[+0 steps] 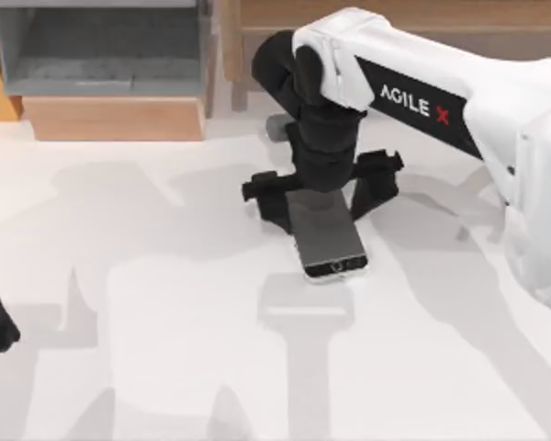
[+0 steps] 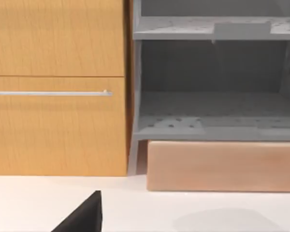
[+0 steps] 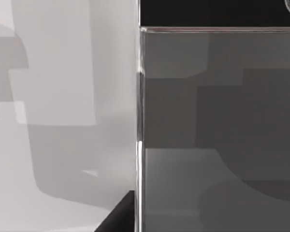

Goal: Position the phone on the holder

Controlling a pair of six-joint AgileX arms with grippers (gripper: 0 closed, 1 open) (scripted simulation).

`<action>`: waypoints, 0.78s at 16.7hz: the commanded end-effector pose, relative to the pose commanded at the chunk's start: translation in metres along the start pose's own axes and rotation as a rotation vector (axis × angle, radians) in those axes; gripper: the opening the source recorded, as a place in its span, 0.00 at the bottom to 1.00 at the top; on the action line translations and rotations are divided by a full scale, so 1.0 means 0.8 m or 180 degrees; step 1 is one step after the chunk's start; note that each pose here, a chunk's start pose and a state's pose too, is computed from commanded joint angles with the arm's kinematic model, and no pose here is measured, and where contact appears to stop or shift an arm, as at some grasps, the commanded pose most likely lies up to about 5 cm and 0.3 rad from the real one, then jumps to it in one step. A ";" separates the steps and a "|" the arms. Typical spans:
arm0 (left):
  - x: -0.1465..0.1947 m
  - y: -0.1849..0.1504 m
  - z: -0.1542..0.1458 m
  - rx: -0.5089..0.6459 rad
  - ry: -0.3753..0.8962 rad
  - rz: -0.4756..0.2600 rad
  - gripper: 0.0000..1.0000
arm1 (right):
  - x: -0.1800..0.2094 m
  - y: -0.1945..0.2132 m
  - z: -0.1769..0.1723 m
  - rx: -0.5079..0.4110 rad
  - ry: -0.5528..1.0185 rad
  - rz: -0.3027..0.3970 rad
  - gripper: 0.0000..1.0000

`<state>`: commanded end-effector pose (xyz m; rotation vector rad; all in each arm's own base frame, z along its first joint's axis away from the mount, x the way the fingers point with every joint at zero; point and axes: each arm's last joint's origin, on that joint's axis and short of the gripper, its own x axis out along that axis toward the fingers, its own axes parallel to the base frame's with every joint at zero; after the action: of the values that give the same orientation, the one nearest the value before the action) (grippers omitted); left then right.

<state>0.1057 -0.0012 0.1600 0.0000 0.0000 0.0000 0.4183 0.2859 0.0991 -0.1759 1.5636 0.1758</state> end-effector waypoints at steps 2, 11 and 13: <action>0.000 0.000 0.000 0.0000 0.0000 0.0000 1.00 | 0.000 0.000 0.000 0.0000 0.0000 0.0000 0.02; 0.000 0.000 0.000 0.0000 0.0000 0.0000 1.00 | -0.019 -0.003 -0.001 0.0004 -0.0070 0.0000 0.00; 0.000 0.000 0.000 0.0000 0.0000 0.0000 1.00 | -0.022 -0.002 -0.001 -0.0002 -0.0055 -0.0006 0.00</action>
<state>0.1057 -0.0012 0.1600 0.0000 0.0000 0.0000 0.4176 0.2840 0.1168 -0.1758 1.5463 0.1759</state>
